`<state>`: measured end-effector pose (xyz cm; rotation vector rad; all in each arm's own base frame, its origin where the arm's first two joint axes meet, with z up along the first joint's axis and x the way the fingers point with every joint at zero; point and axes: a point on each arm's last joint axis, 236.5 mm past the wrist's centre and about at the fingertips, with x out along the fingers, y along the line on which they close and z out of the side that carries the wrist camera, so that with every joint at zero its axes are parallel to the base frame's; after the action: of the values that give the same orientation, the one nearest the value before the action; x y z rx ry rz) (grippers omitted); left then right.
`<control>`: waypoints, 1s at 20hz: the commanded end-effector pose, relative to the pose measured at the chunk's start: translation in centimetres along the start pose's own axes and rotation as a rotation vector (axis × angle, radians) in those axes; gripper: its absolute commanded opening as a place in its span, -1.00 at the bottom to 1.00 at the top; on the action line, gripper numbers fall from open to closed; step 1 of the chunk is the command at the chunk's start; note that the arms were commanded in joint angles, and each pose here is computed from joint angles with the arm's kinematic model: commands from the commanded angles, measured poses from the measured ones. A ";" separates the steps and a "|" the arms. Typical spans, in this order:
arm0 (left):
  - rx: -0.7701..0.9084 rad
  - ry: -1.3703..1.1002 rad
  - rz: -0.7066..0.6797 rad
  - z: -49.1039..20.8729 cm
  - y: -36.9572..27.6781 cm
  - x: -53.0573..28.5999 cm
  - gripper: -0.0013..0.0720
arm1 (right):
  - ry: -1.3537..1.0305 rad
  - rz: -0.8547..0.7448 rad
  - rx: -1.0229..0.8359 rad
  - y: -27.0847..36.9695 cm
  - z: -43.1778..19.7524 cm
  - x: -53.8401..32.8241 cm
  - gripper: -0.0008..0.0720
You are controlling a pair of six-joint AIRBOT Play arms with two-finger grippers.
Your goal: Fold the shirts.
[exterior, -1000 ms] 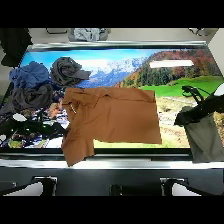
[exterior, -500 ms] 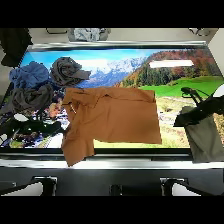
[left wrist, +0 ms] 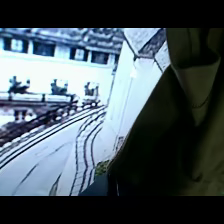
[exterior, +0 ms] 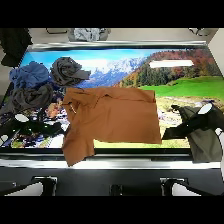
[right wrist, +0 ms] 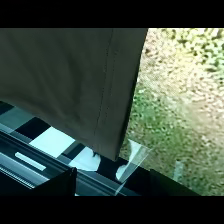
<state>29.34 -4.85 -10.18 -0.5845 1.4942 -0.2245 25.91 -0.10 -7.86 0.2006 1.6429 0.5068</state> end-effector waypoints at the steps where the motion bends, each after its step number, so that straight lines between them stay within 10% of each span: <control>1: 0.011 -0.036 -0.023 0.4 -1.1 -1.1 -0.89 | -0.056 0.026 0.060 0.2 0.7 1.8 0.60; 8: 0.041 -0.084 -0.023 0.8 -2.0 -2.6 -0.89 | -0.076 0.019 0.037 2.7 3.1 4.6 0.43; 10: 0.047 -0.081 -0.027 0.5 -2.2 -2.8 -0.89 | -0.096 0.013 0.047 2.8 3.8 4.4 -0.83; 15: 0.187 -0.275 -0.036 4.8 -6.6 -11.1 -0.90 | -0.274 -0.071 -0.210 5.1 8.5 -4.5 -0.85; 20: 0.490 -1.178 0.013 5.6 -21.2 -43.9 -0.90 | -1.046 -0.622 -0.568 14.9 12.1 -36.8 -0.85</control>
<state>38.56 -1.17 19.69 -0.3396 0.7365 -0.2405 40.32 2.19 12.68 -0.1759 0.9005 0.4597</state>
